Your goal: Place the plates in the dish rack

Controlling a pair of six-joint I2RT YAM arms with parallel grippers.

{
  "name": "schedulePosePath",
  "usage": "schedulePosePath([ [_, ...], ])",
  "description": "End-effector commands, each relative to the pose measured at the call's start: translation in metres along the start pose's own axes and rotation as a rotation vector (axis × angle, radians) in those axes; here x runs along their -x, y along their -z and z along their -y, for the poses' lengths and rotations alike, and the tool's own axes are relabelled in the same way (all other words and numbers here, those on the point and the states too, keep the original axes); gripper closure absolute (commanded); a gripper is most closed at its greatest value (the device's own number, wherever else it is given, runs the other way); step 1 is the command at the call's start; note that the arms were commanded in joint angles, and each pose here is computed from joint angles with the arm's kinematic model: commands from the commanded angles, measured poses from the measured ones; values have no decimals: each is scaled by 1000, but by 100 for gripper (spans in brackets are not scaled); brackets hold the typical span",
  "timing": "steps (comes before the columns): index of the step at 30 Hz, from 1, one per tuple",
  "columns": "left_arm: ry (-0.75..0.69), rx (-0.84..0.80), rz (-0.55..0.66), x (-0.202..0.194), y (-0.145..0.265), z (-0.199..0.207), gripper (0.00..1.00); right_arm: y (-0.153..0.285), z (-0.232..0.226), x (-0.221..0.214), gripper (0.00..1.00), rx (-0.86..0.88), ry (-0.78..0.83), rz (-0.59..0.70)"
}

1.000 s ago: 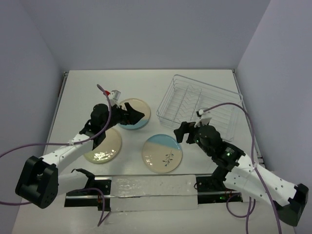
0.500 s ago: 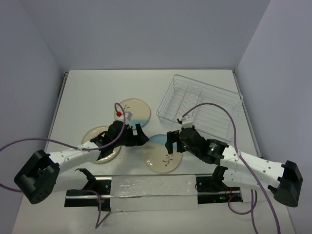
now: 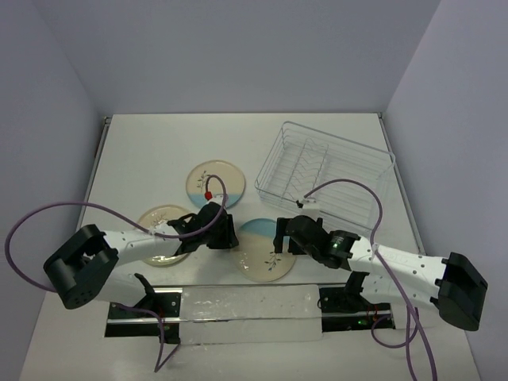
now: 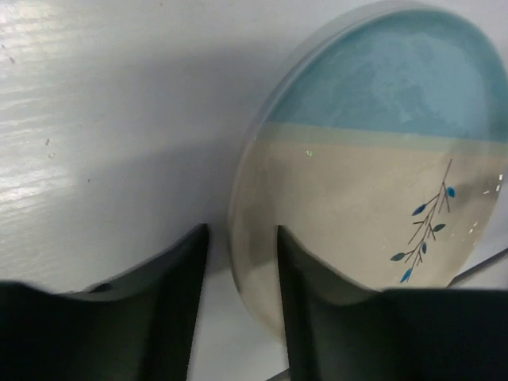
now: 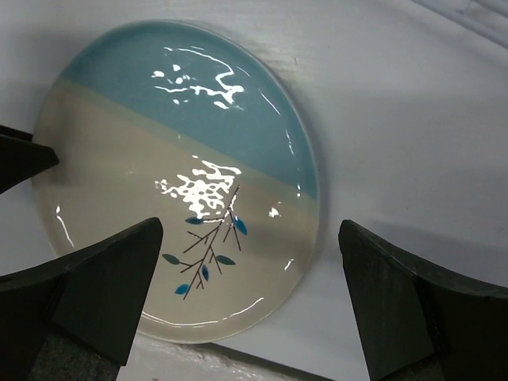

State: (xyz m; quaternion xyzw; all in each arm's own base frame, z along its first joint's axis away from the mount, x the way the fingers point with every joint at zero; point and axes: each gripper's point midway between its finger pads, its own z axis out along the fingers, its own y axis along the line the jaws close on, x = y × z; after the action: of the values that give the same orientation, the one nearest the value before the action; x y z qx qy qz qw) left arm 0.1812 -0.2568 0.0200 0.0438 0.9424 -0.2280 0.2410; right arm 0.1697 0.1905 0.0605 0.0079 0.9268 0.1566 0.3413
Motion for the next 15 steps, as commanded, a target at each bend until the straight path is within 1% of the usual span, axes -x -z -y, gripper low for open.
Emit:
schedulePosePath([
  [1,-36,79,-59,-12,0,-9,70,-10,6,-6,1,-41,-89,-3],
  [3,-36,117,-62,-13,-1,-15,71,-15,11,-8,1,-73,-116,3],
  [5,-44,127,-71,-16,-2,-17,75,-19,15,-12,1,-91,-132,2],
  [9,-60,144,-98,-22,-3,-21,87,-25,14,-19,2,-84,-136,-21],
  [10,-65,151,-102,-23,-4,-23,89,-27,14,-22,4,-80,-137,-30],
  [12,-74,167,-108,-24,-4,-25,98,-30,15,-27,7,-77,-140,-47],
  [13,-76,167,-110,-24,-5,-25,100,-33,13,-27,11,-65,-142,-47],
  [15,-77,159,-115,-26,-6,-24,100,-36,9,-31,13,-29,-164,-63],
])
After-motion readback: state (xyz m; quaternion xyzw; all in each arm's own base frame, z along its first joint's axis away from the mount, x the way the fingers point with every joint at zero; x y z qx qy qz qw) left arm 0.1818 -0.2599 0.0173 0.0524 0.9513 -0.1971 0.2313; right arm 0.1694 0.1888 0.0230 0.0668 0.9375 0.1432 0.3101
